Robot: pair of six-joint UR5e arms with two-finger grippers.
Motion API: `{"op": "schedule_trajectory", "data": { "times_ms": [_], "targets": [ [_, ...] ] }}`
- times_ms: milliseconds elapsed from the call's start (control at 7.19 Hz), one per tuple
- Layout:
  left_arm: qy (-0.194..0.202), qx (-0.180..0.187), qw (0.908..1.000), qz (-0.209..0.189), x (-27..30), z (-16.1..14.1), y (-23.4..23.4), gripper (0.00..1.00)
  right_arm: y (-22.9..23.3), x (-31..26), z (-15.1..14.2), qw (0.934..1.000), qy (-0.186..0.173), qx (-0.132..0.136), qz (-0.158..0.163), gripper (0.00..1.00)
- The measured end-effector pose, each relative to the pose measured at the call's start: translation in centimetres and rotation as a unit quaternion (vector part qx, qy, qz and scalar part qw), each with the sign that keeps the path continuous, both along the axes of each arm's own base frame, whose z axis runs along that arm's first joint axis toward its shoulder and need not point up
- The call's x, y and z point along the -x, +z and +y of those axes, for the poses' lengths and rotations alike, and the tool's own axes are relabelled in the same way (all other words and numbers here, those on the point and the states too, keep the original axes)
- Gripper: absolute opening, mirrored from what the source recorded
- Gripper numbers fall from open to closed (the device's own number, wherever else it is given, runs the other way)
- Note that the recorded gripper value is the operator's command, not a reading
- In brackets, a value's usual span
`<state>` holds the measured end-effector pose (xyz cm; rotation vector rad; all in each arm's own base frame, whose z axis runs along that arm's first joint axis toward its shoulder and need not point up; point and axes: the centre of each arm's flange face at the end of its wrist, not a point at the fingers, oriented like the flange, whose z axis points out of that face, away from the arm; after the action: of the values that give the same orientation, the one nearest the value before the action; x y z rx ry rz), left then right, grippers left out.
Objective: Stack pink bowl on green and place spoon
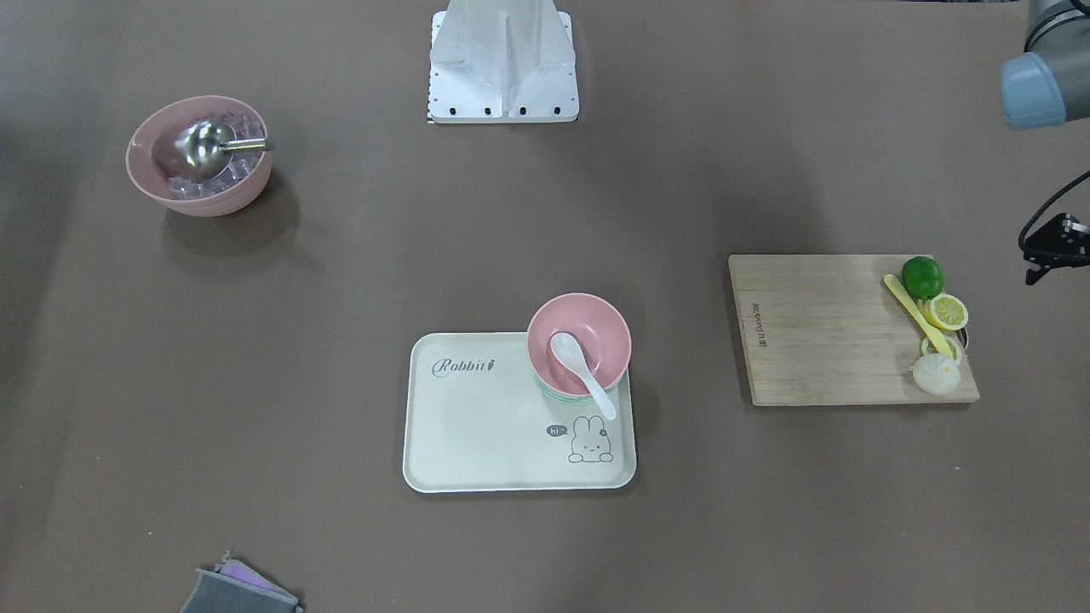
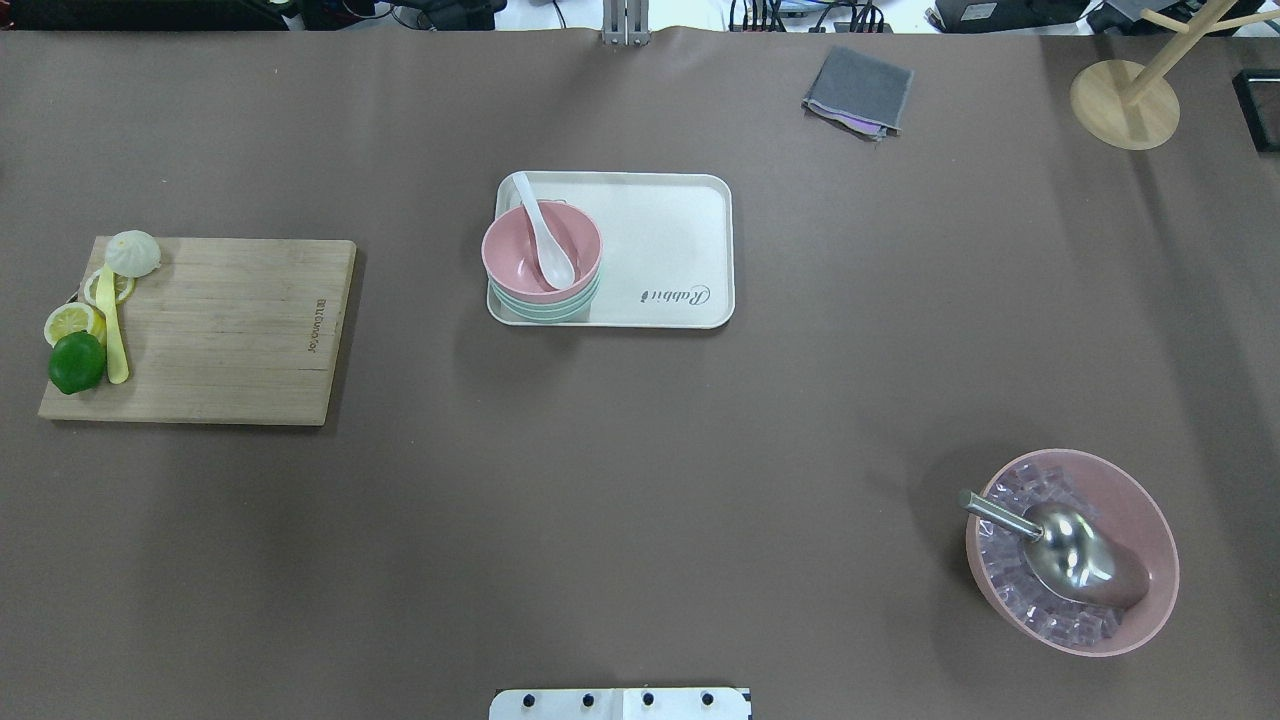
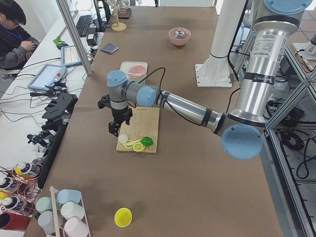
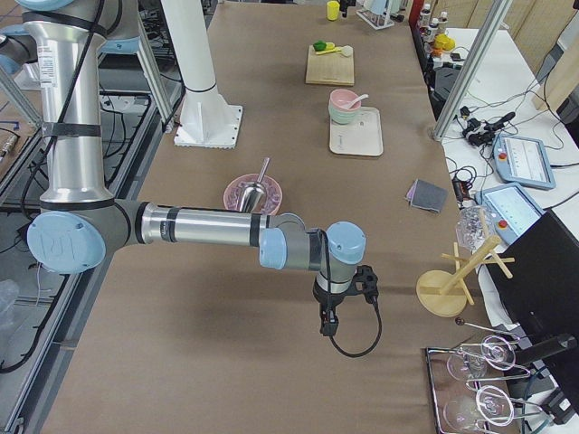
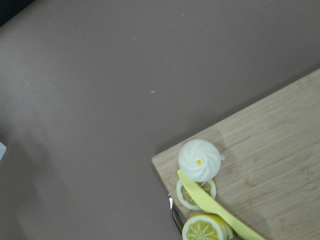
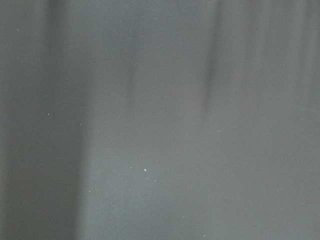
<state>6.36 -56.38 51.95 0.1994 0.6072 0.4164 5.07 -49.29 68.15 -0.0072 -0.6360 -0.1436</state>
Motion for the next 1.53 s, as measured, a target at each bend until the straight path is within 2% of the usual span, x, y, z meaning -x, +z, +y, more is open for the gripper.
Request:
{"op": "schedule_trajectory", "data": {
  "times_ms": [418, 557, 835, 1113, 1531],
  "targets": [
    [-0.042, 0.066, 0.9969, -0.006, 1.8, 1.8, 4.9, 0.98, -0.3, 0.0, -0.2, 1.0, 0.0, -0.003, 0.0, 1.0],
    [-0.057, 0.078, 0.9953, -0.008, 3.3, 2.2, 5.9, 0.98, -0.3, 0.0, -0.2, 1.0, 0.0, -0.004, 0.0, 1.0],
    [-0.061, 0.078, 0.9951, -0.009, 7.7, 3.9, 8.2, 0.98, -0.3, 0.0, -0.2, 1.0, 0.0, -0.004, 0.0, 1.0],
    [-0.076, 0.081, 0.9938, 0.011, 12.0, 6.4, 10.1, 0.98, -0.4, 0.0, 0.0, 1.0, 0.0, -0.005, 0.0, 1.0],
    [-0.082, 0.082, 0.9928, 0.031, 13.5, 7.4, 10.3, 0.98, -0.7, 0.0, -0.1, 1.0, 0.0, -0.008, 0.0, 1.0]
  ]
}}
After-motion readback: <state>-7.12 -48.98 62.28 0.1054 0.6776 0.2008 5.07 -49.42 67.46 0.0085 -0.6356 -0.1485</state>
